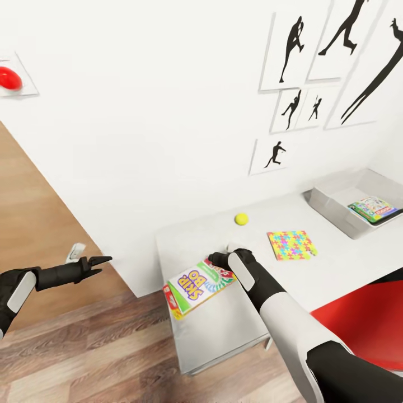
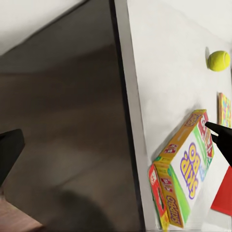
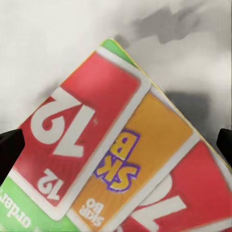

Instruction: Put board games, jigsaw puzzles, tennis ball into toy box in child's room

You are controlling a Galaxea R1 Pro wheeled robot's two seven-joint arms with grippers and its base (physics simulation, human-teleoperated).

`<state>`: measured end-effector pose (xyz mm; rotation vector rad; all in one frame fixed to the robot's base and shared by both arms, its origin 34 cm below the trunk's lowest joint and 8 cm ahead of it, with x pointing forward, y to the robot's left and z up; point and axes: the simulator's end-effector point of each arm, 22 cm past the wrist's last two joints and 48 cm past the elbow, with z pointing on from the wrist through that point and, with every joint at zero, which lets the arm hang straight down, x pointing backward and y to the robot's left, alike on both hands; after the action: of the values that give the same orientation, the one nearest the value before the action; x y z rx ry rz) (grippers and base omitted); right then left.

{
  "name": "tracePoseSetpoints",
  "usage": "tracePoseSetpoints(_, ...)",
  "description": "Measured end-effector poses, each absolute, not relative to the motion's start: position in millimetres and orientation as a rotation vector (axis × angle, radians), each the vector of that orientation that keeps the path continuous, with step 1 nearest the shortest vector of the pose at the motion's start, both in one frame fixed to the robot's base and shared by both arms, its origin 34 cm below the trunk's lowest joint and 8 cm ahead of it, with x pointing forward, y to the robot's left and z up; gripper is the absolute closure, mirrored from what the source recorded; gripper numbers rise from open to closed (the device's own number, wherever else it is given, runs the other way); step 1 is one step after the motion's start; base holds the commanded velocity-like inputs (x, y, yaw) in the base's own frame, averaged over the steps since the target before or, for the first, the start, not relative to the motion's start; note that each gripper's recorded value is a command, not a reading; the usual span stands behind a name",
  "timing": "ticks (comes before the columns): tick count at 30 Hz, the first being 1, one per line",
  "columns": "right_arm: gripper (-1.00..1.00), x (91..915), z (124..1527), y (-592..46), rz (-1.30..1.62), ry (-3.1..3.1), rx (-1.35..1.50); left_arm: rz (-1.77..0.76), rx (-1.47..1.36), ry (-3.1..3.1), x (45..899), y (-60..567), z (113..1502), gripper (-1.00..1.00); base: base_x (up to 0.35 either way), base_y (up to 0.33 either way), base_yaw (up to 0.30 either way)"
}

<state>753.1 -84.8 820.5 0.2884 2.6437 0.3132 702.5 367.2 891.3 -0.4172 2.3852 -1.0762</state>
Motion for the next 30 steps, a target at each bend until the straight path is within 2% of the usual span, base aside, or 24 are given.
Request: tracePoseSetpoints(30, -1.00, 754.2, 821.2, -85.3, 0.311, 2.638, 0.290, -1.076, -0.417, 2.385, 702.4, 367.3, 891.4, -1.00, -0.003, 0.090, 0.000)
